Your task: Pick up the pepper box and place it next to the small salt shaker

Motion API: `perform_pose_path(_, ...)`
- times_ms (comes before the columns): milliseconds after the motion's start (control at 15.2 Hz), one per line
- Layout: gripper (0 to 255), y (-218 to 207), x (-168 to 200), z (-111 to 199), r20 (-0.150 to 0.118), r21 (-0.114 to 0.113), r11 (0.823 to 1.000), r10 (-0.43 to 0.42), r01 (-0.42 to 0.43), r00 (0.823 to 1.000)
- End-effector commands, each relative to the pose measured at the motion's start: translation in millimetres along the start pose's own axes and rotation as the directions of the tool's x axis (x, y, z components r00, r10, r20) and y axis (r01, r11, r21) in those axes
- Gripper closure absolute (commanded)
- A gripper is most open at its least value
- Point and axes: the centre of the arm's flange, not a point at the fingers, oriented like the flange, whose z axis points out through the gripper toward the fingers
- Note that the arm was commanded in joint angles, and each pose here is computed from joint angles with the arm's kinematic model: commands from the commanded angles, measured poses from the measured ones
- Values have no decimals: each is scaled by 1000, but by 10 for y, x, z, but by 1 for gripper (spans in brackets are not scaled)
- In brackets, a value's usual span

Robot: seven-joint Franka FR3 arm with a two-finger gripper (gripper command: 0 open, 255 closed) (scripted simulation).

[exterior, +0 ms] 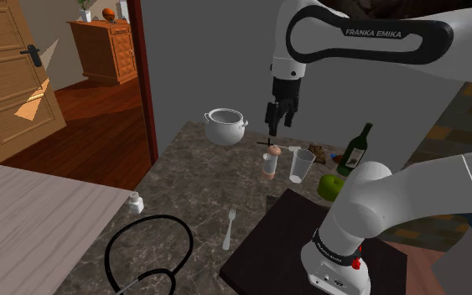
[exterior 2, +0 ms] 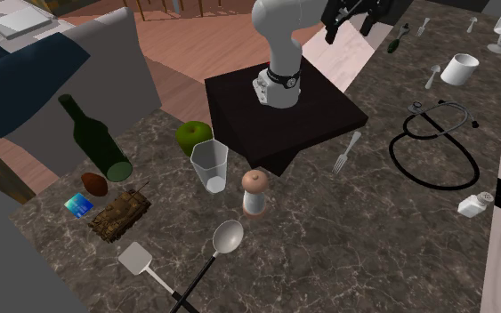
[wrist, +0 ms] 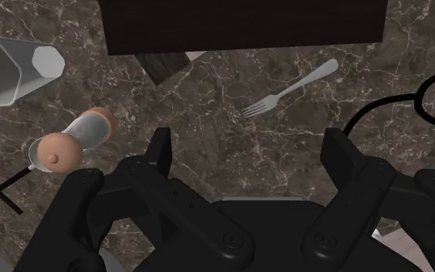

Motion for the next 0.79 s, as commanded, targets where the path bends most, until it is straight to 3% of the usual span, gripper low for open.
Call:
perform_pose_path(0, 0, 0, 0, 0, 0, 0, 1000, 0, 0, 1000)
perform_pose_path(726, 0, 1048, 526, 824, -16, -10, 995, -99, 99, 995)
